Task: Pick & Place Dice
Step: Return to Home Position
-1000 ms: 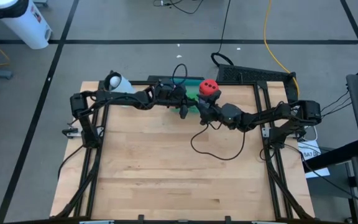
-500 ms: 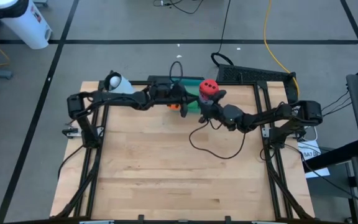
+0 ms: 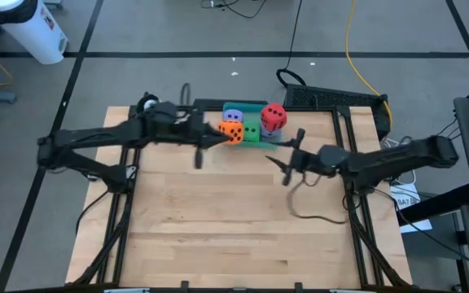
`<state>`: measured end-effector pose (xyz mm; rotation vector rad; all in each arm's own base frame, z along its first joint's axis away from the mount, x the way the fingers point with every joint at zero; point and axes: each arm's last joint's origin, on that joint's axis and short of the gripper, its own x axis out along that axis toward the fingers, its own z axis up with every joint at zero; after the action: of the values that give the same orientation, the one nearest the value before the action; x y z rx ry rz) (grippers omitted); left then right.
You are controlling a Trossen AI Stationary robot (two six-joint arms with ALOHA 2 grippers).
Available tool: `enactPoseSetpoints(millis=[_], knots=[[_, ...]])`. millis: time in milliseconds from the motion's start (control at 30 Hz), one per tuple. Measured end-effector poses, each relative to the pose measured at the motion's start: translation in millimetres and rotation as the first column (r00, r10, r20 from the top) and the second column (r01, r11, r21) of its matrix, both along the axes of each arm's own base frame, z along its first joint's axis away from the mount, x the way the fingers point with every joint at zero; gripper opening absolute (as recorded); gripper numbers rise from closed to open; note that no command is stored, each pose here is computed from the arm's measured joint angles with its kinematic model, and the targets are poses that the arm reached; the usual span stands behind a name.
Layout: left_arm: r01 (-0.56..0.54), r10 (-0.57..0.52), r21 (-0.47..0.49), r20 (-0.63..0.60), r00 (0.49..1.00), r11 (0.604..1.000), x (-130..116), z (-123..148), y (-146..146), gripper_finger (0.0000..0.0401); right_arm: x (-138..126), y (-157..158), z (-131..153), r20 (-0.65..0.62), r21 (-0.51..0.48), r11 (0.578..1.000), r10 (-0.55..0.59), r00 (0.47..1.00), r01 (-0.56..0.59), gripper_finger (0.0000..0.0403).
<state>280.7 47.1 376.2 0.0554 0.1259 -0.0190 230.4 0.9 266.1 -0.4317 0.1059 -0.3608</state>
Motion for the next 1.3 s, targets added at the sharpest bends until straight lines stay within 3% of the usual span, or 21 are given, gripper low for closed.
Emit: enactPoseSetpoints(millis=[167,367,500,633,733,1067,1300], knots=[[-0.101,0.104,0.036,-0.122,0.987,0.994,-42.6,10.5,-29.0,0.0008,-35.2,0.7,20.9,0.097,0.248,0.935,0.235,0.967,-0.252,0.0152],[-0.162,0.202,0.139,-0.347,0.916,0.977,-71.8,-6.2,-54.6,0.0007,-65.5,-9.3,29.3,0.131,0.389,0.861,0.299,0.945,-0.327,0.0057],[-0.220,0.255,0.156,-0.262,0.931,0.963,-80.4,-20.9,-62.5,0.0003,-76.8,-18.0,31.6,0.163,0.471,0.799,0.339,0.927,-0.375,0.0006],[-0.167,0.176,0.118,-0.068,0.982,0.979,-93.1,-39.6,-58.8,0.0003,-83.6,-25.8,33.6,0.197,0.520,0.718,0.428,0.882,-0.464,0.0013],[-0.134,0.133,0.085,0.015,0.991,0.987,-107.3,-62.3,-52.9,0.0003,-86.3,-31.9,29.6,0.206,0.566,0.690,0.412,0.888,-0.451,0.0006],[-0.130,0.128,0.005,0.143,0.981,0.991,-156.3,-101.5,-45.3,0.0002,-96.7,-50.2,-3.0,0.164,0.593,0.738,0.280,0.946,-0.322,0.0001],[-0.056,0.066,-0.047,0.249,0.966,0.997,-166.4,-134.4,-50.0,0.0002,-101.9,-51.9,-41.7,0.237,0.553,0.755,0.263,0.935,-0.353,0.0001]])
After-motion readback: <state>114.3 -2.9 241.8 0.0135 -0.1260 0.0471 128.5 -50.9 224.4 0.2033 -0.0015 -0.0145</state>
